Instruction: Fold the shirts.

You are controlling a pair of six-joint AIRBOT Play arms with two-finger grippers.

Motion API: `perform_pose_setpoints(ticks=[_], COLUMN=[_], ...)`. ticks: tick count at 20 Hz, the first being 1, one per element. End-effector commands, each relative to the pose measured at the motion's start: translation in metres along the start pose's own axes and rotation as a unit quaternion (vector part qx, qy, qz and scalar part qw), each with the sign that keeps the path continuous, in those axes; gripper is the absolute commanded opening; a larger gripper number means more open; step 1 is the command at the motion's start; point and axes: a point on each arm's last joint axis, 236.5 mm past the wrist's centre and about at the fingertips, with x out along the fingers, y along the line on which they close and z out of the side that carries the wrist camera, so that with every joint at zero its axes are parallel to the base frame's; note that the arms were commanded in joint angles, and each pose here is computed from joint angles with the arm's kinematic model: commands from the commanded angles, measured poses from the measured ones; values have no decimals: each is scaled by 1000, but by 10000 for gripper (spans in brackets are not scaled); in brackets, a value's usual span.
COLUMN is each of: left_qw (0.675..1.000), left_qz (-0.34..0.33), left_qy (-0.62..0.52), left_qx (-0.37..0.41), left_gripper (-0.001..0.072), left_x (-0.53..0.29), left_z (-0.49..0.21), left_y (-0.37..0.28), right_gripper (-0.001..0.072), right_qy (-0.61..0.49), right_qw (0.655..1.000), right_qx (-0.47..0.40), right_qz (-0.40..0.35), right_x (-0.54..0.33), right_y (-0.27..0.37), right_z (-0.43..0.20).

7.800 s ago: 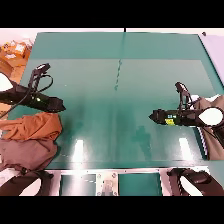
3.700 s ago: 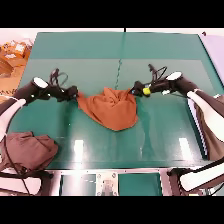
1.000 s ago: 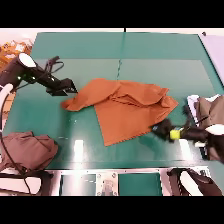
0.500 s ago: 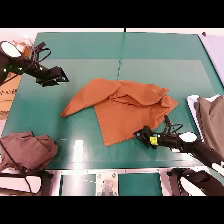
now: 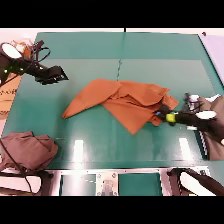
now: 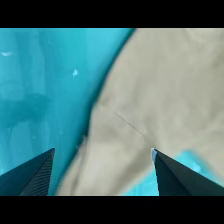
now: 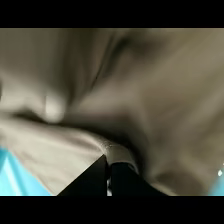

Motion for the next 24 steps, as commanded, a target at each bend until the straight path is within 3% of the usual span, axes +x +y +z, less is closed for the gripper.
perform_pose_setpoints(ticks=[1,10,15,16,18,19,22,24], left_qw=[1000,982,967,969,973,975,978,984], left_qz=[-19,-169,-192,-188,-182,-180,-176,-140], left_qy=[12,73,152,145,118,105,77,79], left_qx=[-9,40,65,64,74,78,78,78], left_gripper=[708,707,707,675,125,22,21,20], left_x=[30,157,173,175,177,177,158,134], left_z=[-10,-70,-119,-116,-102,-93,-59,-39], left_y=[-2,-127,-144,-143,-142,-143,-136,-107], right_gripper=[14,15,15,15,15,15,15,15], right_qy=[-43,-69,-71,-71,-70,-70,-68,-70], right_qw=[996,994,994,994,994,994,994,993], right_qx=[42,42,37,37,37,37,35,25], right_qz=[-71,-79,-79,-79,-79,-80,-84,-93], right_x=[-63,-79,-79,-79,-79,-79,-80,-83], right_y=[-67,-87,-87,-87,-87,-88,-89,-91], right_z=[59,76,77,77,77,77,76,79])
